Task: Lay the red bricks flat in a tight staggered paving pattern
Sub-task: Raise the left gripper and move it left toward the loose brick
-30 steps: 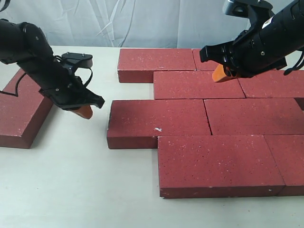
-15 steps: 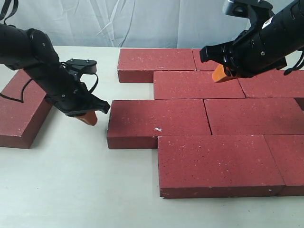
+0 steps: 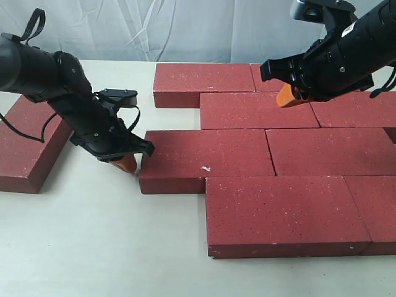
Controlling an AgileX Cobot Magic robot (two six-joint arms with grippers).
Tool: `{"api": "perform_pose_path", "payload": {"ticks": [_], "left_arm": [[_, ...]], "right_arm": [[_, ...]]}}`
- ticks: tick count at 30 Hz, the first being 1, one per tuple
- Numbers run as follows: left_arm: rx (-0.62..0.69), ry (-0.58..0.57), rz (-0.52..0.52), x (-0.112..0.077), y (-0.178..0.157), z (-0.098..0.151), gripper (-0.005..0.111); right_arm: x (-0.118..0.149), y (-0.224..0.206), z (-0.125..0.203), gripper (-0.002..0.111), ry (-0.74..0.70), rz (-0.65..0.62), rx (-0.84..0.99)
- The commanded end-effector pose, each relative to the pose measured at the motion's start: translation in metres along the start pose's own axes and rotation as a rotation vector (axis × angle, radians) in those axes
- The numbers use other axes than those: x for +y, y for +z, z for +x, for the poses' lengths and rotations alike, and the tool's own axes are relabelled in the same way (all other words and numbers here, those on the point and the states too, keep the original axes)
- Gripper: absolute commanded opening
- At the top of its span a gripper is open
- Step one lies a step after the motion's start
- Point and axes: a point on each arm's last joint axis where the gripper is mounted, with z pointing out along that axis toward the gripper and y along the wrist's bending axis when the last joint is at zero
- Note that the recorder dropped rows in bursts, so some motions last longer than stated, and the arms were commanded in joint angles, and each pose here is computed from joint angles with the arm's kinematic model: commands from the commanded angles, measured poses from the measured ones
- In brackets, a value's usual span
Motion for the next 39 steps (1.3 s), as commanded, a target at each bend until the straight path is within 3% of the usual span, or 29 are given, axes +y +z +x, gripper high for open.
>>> {"api": "perform_pose_path", "payload": {"ticks": [1, 17, 23, 31, 39], "left_arm": [[-0.019, 0.008, 0.026, -0.005, 0.000, -0.002, 0.000], [-0.024, 0.016, 0.075, -0.010, 0.000, -0.002, 0.000], [0.016, 0.072, 0.005, 0.000, -0.001, 0.001, 0.000], [0.029, 0.051, -0.018, 0.008, -0.010, -0.003, 0.000], [-0.088, 0.021, -0.164, 0.018, -0.052, -0.010, 0.000]], "right_arm": [[-0.001, -0.002, 0.000, -0.001, -0.004, 0.000, -0.003], [0.000, -0.002, 0.000, -0.001, -0.002, -0.001, -0.003], [-0.001, -0.002, 0.001, -0.001, -0.004, 0.000, 0.000], [-0.001, -0.002, 0.001, -0.001, -0.005, 0.001, 0.000], [-0.001, -0.002, 0.001, -0.001, -0.005, 0.001, 0.000]]}}
